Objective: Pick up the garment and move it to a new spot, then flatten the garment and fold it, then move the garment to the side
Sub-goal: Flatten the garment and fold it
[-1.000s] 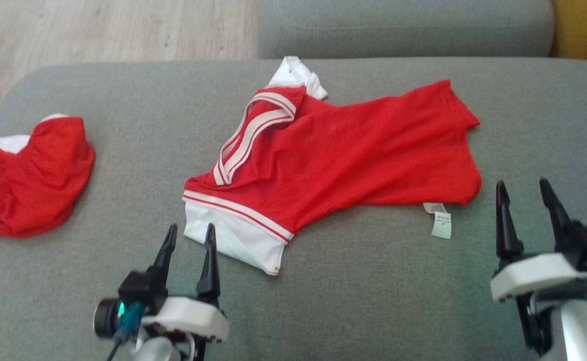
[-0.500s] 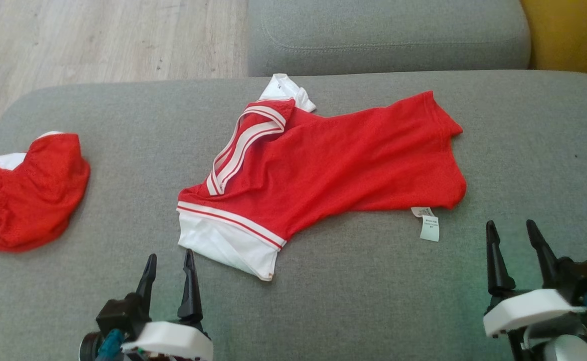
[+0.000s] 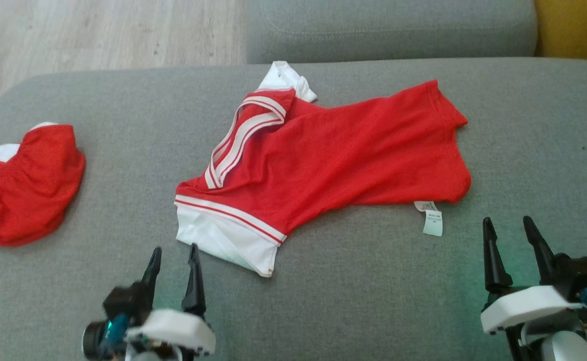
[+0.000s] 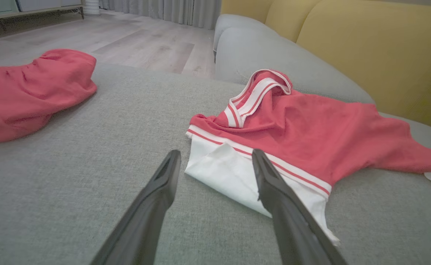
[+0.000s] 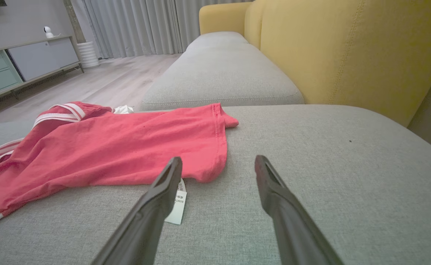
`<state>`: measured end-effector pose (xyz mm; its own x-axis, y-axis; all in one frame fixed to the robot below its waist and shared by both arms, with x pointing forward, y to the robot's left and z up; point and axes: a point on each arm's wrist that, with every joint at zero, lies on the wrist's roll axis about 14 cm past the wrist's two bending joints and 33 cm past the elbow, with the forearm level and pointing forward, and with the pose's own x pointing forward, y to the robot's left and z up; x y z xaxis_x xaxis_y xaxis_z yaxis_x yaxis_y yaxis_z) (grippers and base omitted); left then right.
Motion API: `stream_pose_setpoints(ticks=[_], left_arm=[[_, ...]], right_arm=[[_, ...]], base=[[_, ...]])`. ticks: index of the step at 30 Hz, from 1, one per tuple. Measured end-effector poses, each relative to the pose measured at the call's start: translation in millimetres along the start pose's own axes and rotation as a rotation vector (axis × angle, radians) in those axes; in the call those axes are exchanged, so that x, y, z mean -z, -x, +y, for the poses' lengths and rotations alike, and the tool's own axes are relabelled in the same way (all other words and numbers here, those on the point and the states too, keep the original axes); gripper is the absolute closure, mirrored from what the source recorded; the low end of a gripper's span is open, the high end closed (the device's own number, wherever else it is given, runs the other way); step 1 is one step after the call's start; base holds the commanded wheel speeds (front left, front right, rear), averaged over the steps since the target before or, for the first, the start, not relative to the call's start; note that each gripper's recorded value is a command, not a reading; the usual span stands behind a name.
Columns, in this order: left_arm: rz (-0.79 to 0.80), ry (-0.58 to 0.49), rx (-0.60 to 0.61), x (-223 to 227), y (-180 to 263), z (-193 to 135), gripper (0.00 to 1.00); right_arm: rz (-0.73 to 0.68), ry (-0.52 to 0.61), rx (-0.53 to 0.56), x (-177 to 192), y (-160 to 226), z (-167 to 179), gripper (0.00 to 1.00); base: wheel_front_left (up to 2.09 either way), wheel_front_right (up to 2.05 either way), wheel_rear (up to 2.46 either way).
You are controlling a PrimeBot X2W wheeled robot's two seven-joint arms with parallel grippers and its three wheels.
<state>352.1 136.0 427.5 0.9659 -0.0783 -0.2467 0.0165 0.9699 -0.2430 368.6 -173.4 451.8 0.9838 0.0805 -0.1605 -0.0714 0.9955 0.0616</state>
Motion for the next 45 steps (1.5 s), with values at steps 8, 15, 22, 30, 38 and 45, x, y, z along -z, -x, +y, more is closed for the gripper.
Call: stream_pose_setpoints(ticks=[8,15,22,30,38,45], left_arm=[[0.099,-0.063,0.034,1.7,-46.4,-12.8,0.0],[0.218,-0.094,0.014,29.7,-64.1,-13.7,0.0],[0.265,-0.127,-0.042,43.0,-70.2,0.9,0.0],[0.263,-0.123,-0.052,46.0,-70.3,1.9,0.65],[0.224,-0.116,-0.058,41.3,-68.6,5.0,1.0],[0.123,-0.093,-0.041,21.5,-65.8,-1.3,1.0]], right_arm=[[0.004,0.016,-0.012,-0.3,-15.9,3.1,0.0],[0.018,0.016,-0.006,4.2,-21.5,0.3,0.0],[0.029,0.022,0.007,7.8,-22.0,-4.2,0.0],[0.032,0.021,-0.001,9.5,-23.9,-1.8,0.0],[0.032,0.02,-0.014,10.6,-26.8,2.7,0.0],[0.029,0.019,0.005,9.1,-27.0,-3.6,0.0]], base=[[0.0,0.0,0.0],[0.0,0.0,0.0],[0.0,0.0,0.0],[0.0,0.0,0.0],[0.0,0.0,0.0],[0.0,0.0,0.0]])
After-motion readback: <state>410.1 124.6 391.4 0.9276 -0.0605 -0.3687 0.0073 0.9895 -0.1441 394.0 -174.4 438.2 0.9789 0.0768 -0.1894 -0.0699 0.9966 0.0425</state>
